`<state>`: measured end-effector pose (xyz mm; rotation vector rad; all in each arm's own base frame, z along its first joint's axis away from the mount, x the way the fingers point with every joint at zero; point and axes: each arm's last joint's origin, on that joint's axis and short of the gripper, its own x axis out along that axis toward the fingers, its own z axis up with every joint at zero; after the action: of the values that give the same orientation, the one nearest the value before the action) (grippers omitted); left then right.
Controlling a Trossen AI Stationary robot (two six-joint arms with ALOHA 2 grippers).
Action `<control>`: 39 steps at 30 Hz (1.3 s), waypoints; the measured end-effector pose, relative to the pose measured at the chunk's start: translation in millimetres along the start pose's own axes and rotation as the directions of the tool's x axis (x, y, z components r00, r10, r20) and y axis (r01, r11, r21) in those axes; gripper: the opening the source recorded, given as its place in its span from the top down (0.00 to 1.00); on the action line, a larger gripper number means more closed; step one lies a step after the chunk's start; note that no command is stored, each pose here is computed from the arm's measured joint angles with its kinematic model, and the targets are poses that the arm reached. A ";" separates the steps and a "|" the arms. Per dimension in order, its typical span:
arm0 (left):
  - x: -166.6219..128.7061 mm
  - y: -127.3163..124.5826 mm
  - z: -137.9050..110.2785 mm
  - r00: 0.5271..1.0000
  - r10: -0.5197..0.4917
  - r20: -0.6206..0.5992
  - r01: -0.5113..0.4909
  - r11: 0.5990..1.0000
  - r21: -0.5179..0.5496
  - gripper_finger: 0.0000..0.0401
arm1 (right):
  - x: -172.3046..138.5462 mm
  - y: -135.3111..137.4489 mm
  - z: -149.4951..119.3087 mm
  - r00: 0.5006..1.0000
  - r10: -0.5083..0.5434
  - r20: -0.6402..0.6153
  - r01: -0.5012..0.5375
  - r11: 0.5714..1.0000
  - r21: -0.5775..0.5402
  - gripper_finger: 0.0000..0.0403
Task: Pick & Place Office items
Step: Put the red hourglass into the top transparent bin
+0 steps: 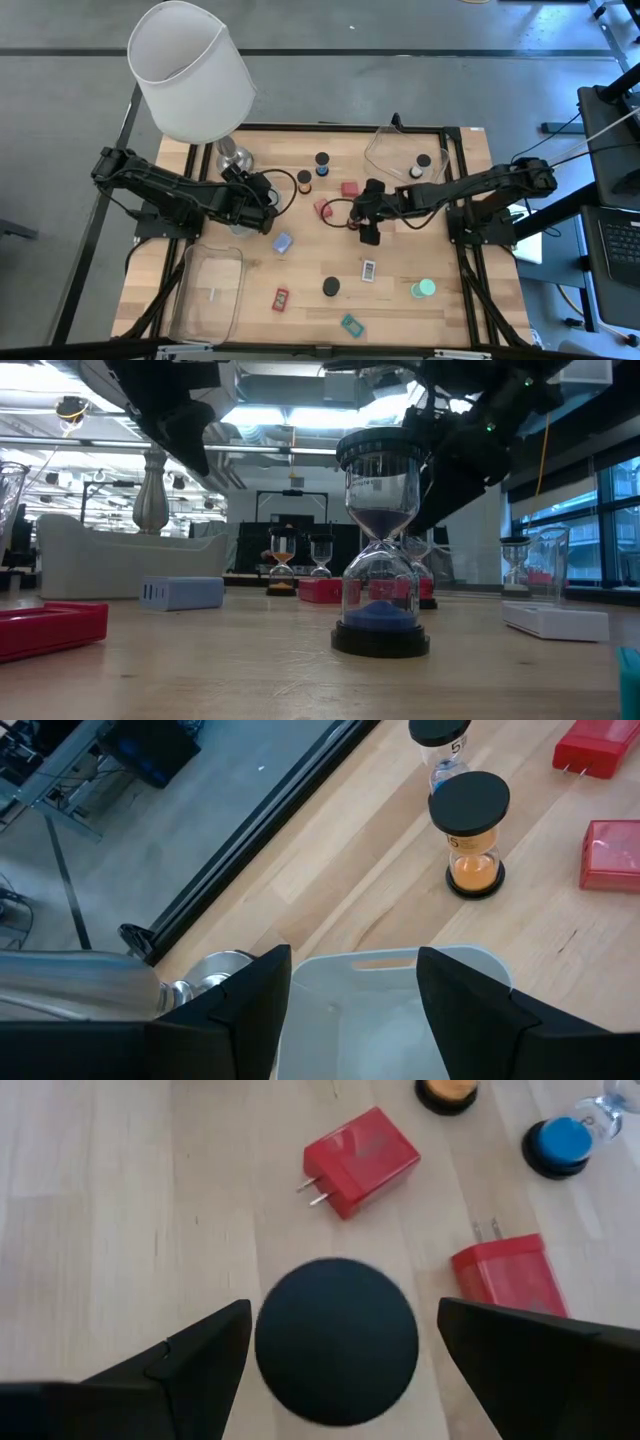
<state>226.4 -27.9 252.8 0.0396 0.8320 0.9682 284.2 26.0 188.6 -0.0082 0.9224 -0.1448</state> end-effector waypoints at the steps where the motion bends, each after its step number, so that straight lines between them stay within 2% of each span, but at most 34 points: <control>1: 0.0 0.0 0.0 1.000 0.000 0.000 0.000 1.000 0.000 0.47 | 0.2 -0.4 0.0 1.000 0.000 0.001 0.000 1.000 0.004 0.20; 6: 0.0 0.4 0.4 1.000 0.013 0.014 -0.013 1.000 0.000 0.47 | 0.5 -1.3 1.3 1.000 -0.001 0.016 0.000 1.000 0.031 0.27; 13: 0.0 1.1 1.1 0.999 0.036 0.038 -0.036 0.999 0.000 0.47 | 0.4 -0.6 1.2 1.000 0.021 0.013 -0.022 0.996 0.090 0.47; 21: 0.4 1.3 1.3 0.999 0.038 0.038 -0.038 0.999 -0.001 0.46 | -3.8 -1.6 2.3 0.999 0.030 0.022 -0.035 0.975 0.219 0.47; 25: 0.4 1.3 1.3 0.999 0.038 0.038 -0.038 0.999 -0.001 0.47 | -23.8 -9.6 7.3 0.996 0.025 0.080 -0.046 0.962 0.268 0.47; 31: 0.4 1.3 1.3 0.999 0.037 0.037 -0.037 0.999 -0.001 0.47 | -74.6 -38.1 5.6 0.980 -0.120 0.159 0.065 0.948 0.312 0.47; 35: 0.4 1.0 1.3 0.999 0.034 0.036 -0.034 0.999 -0.003 0.47 | -99.6 -61.9 -1.7 0.952 -0.256 0.166 0.181 0.911 0.371 0.47; 39: 0.3 1.4 2.3 0.996 0.056 0.063 -0.056 0.998 -0.008 0.47 | -108.0 -88.8 -6.0 0.926 -0.347 0.146 0.257 0.867 0.427 0.47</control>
<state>227.0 -26.1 254.8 0.0883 0.7730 1.0170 204.5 -47.8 276.8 0.2101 0.6504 -0.6176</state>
